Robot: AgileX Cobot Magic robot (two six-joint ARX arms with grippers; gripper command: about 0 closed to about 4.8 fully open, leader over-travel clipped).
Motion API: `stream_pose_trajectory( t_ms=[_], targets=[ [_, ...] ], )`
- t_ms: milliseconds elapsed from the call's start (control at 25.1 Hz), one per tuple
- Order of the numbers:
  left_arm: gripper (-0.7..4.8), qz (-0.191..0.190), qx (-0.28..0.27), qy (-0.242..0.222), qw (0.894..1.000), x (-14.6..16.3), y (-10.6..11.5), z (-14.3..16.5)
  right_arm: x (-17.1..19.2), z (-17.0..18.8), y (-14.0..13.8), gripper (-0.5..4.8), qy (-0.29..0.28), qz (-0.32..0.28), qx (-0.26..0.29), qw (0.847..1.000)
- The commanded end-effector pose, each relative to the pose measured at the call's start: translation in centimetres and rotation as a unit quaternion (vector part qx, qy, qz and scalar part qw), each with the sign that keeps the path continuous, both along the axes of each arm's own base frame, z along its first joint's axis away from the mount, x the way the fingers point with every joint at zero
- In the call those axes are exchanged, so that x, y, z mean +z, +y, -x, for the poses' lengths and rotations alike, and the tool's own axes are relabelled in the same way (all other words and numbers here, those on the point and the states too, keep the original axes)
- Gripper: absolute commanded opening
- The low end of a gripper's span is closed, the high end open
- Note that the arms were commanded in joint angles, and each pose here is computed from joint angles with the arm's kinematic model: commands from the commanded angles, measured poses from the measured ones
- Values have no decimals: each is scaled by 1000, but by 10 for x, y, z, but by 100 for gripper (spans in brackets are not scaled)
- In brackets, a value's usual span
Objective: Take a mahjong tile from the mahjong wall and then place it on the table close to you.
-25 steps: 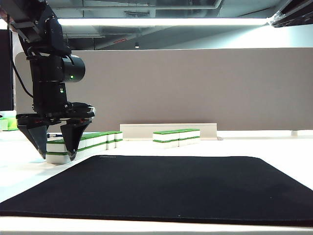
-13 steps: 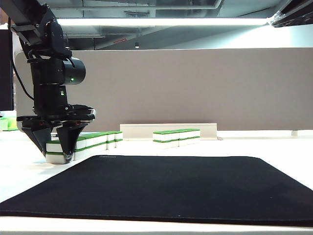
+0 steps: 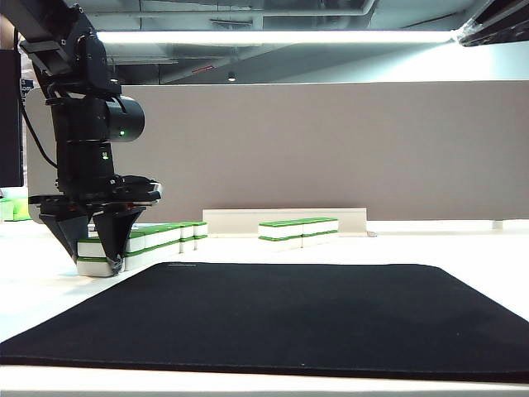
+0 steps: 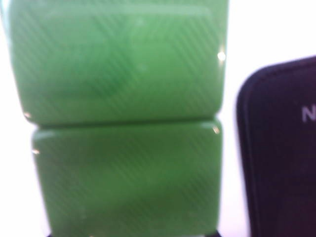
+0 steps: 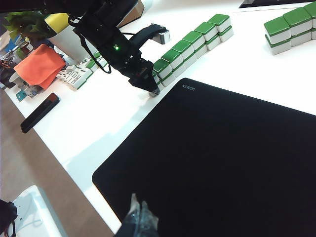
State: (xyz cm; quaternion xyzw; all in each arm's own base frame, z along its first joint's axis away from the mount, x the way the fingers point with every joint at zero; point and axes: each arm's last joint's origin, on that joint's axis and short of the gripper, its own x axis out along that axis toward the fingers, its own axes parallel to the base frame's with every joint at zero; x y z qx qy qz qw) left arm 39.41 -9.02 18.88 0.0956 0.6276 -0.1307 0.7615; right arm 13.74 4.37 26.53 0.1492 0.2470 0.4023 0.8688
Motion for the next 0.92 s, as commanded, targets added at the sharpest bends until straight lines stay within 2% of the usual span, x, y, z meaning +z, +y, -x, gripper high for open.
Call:
stream_pose_trajectory(
  t_ms=[40,159,359,518,637,797,916],
  targets=[
    [144,20,-4,19,1000,8,-1,4,3,0,0,-1,-10,-2,4,1000],
    [144,18,-4,46,999,27,-2,6,2,0,0,-1,-9,-2,4,1000],
    [144,20,-17,62,998,44,-11,10,2,0,0,-1,-9,-2,4,1000],
    [144,39,-45,58,997,52,-30,14,2,0,0,-1,-8,-2,4,1000],
    [144,42,-96,52,993,52,-52,20,2,0,0,-1,-8,-2,4,1000],
    [144,33,-205,27,978,52,-87,32,2,0,0,-1,-8,-2,4,1000],
    [144,34,-303,-11,952,53,-128,47,2,0,0,-1,-9,-1,4,1000]
  ],
)
